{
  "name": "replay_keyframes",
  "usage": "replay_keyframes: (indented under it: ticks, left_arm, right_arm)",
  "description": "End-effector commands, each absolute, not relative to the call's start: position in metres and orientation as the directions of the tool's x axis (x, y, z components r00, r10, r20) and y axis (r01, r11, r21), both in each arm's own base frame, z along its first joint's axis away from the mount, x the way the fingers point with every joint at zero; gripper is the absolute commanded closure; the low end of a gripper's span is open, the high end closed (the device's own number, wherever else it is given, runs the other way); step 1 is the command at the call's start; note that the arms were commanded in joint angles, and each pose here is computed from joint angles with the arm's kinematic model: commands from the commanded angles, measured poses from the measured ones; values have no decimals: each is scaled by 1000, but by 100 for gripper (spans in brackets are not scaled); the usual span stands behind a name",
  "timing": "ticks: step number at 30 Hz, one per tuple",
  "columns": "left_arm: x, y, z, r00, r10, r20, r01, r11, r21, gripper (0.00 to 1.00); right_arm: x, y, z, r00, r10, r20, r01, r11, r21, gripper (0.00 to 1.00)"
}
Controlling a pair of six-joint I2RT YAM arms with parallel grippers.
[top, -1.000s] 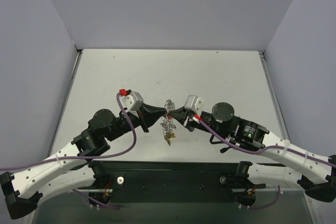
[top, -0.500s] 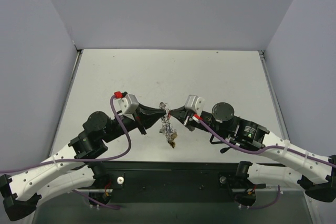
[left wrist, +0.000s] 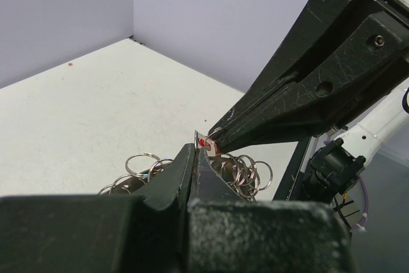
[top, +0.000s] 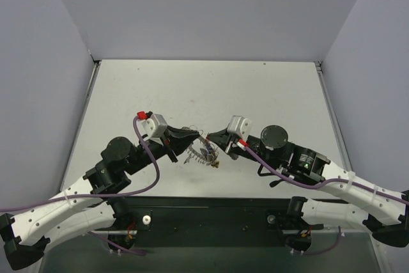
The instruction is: Put the keys on the keyring
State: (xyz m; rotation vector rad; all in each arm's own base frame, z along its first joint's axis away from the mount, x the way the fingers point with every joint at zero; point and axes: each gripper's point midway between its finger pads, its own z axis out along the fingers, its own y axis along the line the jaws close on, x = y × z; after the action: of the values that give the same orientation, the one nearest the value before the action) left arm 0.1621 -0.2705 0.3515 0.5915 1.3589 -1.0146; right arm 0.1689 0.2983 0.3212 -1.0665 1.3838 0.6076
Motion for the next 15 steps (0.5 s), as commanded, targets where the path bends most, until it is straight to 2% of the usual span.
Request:
replay_keyframes:
  ticks: [1, 15]
  left_arm:
    - [162, -265, 385, -21, -337, -941, 860, 474, -189, 100]
    - [162, -277, 377, -31, -294, -955, 878, 449, -167, 100]
  right_arm:
    - [164, 297, 356, 205, -148, -968, -859, 447, -250, 100]
    - [165, 302, 353, 194, -159, -968, -864, 439, -245, 100]
